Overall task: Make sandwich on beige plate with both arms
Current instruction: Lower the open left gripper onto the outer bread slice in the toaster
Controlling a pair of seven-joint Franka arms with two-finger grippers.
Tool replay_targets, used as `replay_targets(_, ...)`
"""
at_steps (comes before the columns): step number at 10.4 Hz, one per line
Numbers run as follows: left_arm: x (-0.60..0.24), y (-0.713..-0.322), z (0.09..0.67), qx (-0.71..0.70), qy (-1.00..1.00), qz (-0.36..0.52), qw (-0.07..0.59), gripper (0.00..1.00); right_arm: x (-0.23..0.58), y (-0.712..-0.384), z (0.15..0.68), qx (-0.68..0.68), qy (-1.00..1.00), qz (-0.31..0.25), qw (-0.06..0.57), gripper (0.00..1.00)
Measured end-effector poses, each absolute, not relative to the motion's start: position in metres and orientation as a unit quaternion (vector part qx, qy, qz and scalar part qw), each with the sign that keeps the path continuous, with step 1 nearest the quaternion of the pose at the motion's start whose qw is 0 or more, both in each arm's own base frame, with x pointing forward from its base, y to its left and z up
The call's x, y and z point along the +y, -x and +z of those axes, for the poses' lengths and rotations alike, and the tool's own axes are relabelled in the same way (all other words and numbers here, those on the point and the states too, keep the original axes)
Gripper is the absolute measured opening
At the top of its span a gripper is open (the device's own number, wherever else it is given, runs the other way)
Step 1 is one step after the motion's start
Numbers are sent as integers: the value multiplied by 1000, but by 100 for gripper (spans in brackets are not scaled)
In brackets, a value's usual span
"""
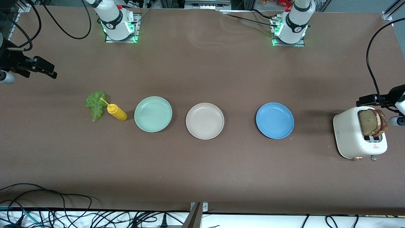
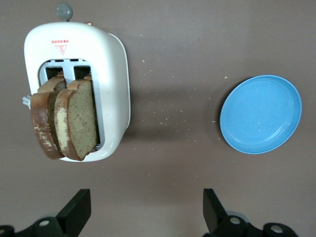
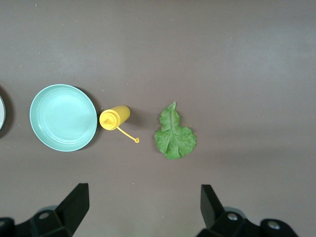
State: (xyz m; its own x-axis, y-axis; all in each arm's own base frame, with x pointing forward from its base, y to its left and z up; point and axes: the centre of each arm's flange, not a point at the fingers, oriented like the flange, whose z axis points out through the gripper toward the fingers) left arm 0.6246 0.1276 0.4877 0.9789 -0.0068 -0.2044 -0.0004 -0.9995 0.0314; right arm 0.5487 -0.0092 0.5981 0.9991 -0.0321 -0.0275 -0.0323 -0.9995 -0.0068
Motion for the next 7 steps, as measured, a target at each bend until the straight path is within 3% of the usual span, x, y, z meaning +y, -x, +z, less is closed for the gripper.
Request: replay_targets(7,181,-644,432,-19,-997,-77,13,100,-10,-549,598,17,1000,14,4,100)
